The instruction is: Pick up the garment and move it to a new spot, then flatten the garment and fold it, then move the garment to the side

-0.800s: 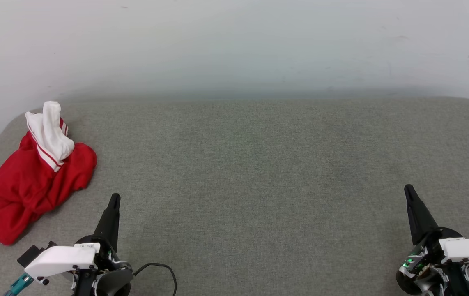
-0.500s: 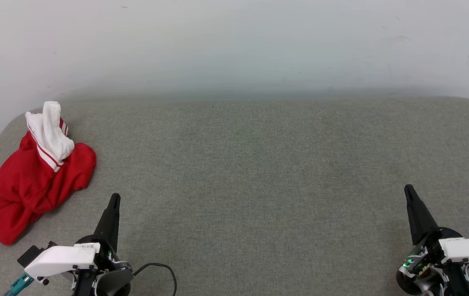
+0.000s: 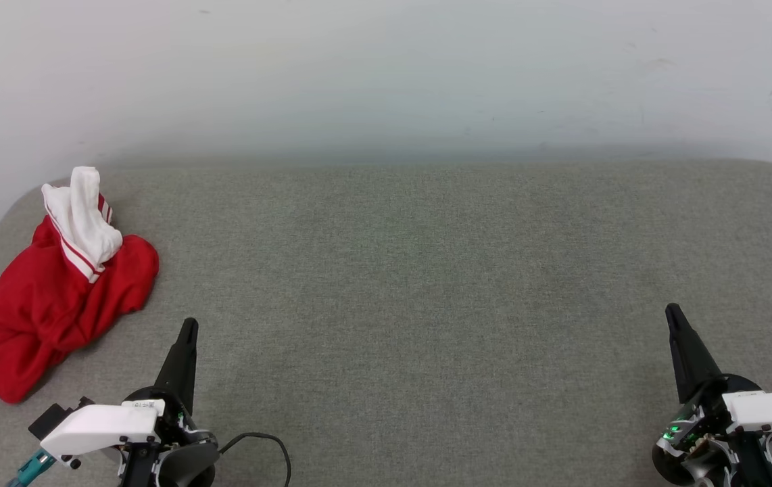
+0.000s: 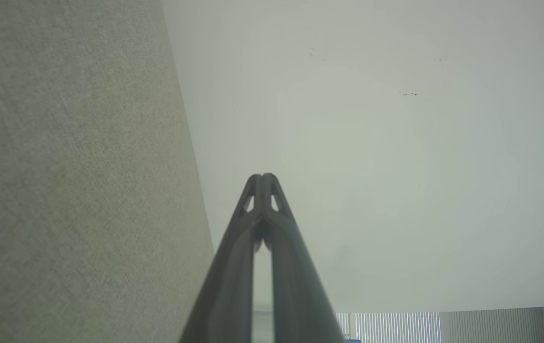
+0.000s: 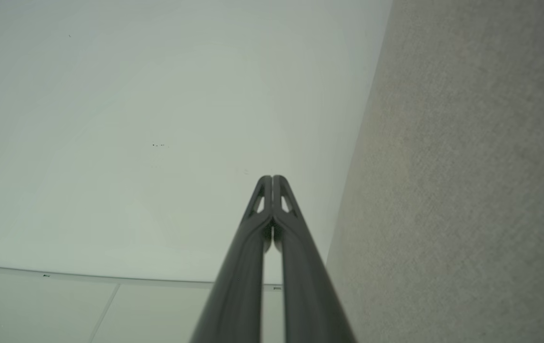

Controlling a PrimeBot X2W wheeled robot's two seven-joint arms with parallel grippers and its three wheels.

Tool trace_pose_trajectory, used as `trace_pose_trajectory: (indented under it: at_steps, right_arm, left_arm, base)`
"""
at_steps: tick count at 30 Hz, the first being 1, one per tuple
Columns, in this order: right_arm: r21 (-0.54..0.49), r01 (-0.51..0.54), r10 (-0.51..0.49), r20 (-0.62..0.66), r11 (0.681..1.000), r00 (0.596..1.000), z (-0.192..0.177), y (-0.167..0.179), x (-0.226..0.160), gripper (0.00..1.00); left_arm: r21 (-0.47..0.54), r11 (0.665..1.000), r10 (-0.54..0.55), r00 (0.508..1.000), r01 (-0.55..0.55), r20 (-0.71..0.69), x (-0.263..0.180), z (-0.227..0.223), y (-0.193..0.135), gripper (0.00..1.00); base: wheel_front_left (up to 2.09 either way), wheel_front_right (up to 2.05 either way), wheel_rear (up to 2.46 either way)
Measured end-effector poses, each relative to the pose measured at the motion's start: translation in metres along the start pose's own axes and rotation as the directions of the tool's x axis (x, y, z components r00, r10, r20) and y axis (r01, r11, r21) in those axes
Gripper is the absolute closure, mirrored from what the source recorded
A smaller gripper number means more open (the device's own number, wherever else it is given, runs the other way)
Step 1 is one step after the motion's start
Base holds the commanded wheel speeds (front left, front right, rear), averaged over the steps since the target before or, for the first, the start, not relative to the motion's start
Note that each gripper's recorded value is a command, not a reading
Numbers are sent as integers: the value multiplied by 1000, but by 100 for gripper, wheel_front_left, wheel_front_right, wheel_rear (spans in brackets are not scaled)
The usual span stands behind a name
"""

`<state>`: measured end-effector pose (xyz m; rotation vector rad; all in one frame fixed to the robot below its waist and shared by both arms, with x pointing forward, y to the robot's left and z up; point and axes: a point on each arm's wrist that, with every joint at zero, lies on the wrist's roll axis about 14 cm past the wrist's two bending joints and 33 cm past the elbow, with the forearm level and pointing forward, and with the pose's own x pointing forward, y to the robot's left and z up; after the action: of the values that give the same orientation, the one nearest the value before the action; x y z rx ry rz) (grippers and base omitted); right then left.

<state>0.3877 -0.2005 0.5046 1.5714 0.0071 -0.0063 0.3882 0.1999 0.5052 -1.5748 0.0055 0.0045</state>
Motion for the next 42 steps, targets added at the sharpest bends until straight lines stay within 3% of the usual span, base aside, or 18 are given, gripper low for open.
trace_pose_trajectory:
  at_steps: [2, 3, 9, 14, 26, 34, 42]
  right_arm:
    - [0, 0, 0, 0, 1000, 1000, 0, 0, 0, 100]
    - [0, 5, -5, 0, 1000, 1000, 0, -2, -1, 0]
    - [4, 98, -98, 11, 995, 995, 3, -33, -16, 0]
    - [-30, 97, -96, 31, 995, 995, 6, -32, -16, 0]
    - [-253, 63, -45, 77, 965, 996, 16, -14, -16, 0]
    - [-428, 21, 18, 88, 903, 996, 18, 6, -14, 0]
    - [-604, -18, 71, 63, 797, 995, 10, 21, -14, 0]
  left_arm:
    - [0, 1000, 0, 1000, 0, 0, 0, 0, 0, 100]
    - [0, 1000, 4, 1000, -4, 0, 0, 0, 1, 0]
    - [-8, 995, 95, 996, -95, 1, -14, -2, 32, 0]
    - [22, 996, 89, 996, -89, 15, -14, -1, 30, 0]
    - [257, 962, 85, 996, -90, 33, -11, -2, 20, 0]
    - [409, 907, 81, 995, -97, 56, -9, -1, 12, 0]
    - [543, 833, 75, 994, -107, 80, -8, 0, 7, 0]
  base:
    - [0, 0, 0]
    - [0, 0, 0]
    - [0, 0, 0]
    - [0, 0, 0]
    - [0, 0, 0]
    - [0, 0, 0]
    - [0, 0, 0]
